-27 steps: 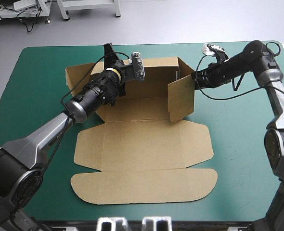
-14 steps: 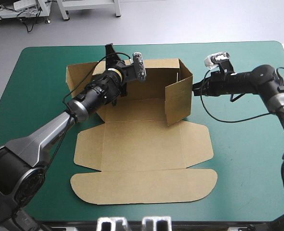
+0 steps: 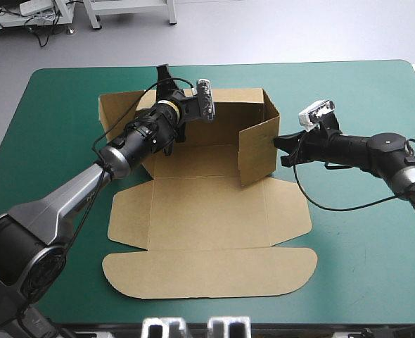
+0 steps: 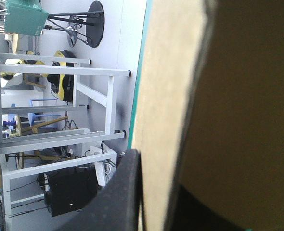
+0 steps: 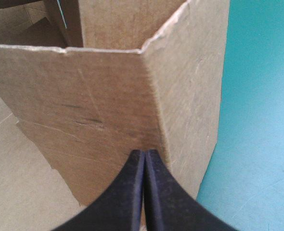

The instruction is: Fold the box

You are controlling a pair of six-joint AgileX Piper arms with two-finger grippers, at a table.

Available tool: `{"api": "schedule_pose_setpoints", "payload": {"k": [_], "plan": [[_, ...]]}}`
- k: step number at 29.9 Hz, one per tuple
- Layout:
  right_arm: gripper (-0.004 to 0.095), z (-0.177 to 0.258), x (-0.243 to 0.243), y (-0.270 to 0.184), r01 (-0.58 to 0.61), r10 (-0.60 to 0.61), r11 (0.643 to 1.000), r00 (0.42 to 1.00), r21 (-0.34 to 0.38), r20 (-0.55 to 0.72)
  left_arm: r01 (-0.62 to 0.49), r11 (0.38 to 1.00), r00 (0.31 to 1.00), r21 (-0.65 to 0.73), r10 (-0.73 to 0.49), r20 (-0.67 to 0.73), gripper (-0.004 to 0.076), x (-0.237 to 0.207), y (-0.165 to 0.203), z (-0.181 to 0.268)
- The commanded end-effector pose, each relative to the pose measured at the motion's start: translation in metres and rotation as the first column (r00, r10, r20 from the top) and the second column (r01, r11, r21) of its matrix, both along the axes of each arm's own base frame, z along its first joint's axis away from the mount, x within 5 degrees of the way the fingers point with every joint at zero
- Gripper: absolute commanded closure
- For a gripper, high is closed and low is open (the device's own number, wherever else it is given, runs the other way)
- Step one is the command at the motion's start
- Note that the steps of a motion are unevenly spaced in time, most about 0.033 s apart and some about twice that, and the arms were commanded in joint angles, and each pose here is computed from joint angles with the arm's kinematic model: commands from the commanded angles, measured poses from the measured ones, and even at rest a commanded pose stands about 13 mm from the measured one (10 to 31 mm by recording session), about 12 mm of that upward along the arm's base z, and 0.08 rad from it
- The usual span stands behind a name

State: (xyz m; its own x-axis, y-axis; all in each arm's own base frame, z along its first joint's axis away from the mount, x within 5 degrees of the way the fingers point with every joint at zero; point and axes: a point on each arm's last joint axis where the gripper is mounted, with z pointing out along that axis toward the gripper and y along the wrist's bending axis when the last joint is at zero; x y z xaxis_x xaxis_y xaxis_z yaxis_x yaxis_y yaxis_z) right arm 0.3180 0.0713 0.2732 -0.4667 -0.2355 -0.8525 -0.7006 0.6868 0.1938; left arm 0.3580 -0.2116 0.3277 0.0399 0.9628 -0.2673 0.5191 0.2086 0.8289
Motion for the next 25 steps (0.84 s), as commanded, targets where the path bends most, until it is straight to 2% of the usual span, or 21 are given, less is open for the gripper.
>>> {"api": "schedule_pose_setpoints", "payload": {"k": [1,6,8,14,18,25], "plan": [[0.0783,0.023,-0.006,0.003,-0.043,0.042,0.999,0.996,0.004,0.081,-0.019,0.999,1.0,-0.036,0.018,-0.012,0.0734,-0.01,-0.001,0.012],[0.0398,0.029,-0.009,0.006,-0.115,0.115,0.993,0.99,0.001,0.082,-0.047,0.998,0.998,-0.034,0.046,-0.041,0.0733,-0.009,0.0,0.006],[0.0326,0.03,-0.009,0.007,-0.121,0.12,0.993,0.989,0.004,0.084,-0.066,0.997,0.996,-0.033,0.064,-0.059,0.0734,-0.008,0.0,0.002],[0.0319,0.03,-0.009,0.014,-0.137,0.137,0.991,0.986,-0.005,0.097,-0.061,0.997,0.995,-0.054,0.057,-0.085,0.0733,-0.009,-0.014,-0.009],[0.0319,0.033,-0.006,0.029,-0.114,0.12,0.992,0.982,-0.046,0.148,-0.044,0.996,0.995,-0.074,0.037,-0.09,0.0733,-0.01,-0.028,-0.013],[0.0319,0.047,-0.002,0.036,-0.079,0.083,0.996,0.982,-0.029,0.171,-0.089,0.975,0.994,-0.202,0.074,-0.08,0.0733,-0.007,-0.035,0.013]]}}
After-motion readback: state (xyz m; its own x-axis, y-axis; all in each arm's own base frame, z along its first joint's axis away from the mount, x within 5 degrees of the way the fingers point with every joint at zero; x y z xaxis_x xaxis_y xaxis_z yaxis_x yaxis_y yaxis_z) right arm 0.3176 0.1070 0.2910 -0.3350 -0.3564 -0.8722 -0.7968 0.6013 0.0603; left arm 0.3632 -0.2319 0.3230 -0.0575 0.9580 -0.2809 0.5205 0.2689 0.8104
